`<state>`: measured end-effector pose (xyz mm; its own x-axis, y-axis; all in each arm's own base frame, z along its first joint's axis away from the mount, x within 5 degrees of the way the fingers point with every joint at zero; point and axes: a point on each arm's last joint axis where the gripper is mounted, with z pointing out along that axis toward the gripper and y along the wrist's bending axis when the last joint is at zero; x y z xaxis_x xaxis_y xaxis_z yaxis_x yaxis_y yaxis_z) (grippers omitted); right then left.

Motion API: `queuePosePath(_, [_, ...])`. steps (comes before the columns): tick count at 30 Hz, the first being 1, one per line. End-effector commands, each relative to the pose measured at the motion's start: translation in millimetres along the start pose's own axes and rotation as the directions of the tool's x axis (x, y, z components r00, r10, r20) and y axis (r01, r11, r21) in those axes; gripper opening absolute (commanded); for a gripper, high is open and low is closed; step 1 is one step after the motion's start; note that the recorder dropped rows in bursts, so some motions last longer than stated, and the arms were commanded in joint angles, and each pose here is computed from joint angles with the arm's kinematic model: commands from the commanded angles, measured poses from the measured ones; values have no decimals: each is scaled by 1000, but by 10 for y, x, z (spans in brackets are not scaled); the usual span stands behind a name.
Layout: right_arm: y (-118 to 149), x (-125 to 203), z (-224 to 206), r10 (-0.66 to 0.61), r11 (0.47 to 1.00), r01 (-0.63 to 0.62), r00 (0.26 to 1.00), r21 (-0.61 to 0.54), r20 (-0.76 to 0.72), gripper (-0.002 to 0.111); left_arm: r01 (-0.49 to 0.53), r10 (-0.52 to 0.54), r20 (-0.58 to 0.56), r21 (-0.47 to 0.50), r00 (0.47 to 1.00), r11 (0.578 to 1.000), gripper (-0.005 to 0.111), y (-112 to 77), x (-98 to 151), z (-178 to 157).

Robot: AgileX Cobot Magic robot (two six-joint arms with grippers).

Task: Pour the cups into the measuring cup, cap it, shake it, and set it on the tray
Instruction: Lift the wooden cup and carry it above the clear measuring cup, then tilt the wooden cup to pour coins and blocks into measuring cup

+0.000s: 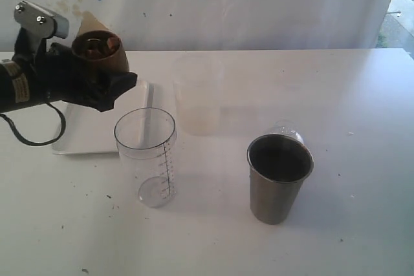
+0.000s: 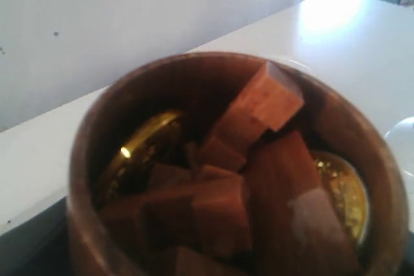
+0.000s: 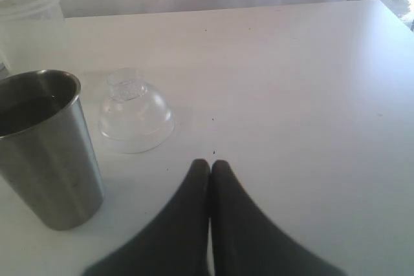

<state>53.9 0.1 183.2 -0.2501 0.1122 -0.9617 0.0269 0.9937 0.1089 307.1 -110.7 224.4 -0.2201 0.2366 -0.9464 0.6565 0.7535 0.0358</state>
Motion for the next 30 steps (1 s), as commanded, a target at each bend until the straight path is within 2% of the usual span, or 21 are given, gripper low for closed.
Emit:
queuePosePath(1, [-1, 4, -1, -3, 1000, 3, 1000, 1, 5, 0, -154, 154, -6, -12, 988, 988, 0, -47, -161, 47])
queuePosePath(4, [-1, 4, -1, -3, 1000, 3, 1000, 1, 5, 0, -238, 238, -3, -10, 971, 971, 0, -49, -164, 47])
queuePosePath(9, [-1, 4, -1, -3, 1000, 3, 1000, 1, 5, 0, -301, 301, 1, -7, 953, 953, 0, -52, -167, 47])
queuePosePath(14, [-1, 4, -1, -3, 1000, 3, 1000, 1, 5, 0, -432, 427, 84, 58, 900, 900, 0, -138, -211, 42])
queuePosePath(22, [-1, 4, -1, -3, 1000, 3, 1000, 1, 5, 0, -500, 494, 88, 85, 865, 862, 0, -165, -196, 40])
queuePosePath(27, [-1, 4, -1, -3, 1000, 3, 1000, 1, 5, 0, -664, 656, 105, 66, 747, 745, 0, -167, -197, 40])
queuePosePath(30, [-1, 4, -1, -3, 1000, 3, 1000, 1, 5, 0, -707, 699, 113, 60, 706, 704, 0, -169, -199, 40])
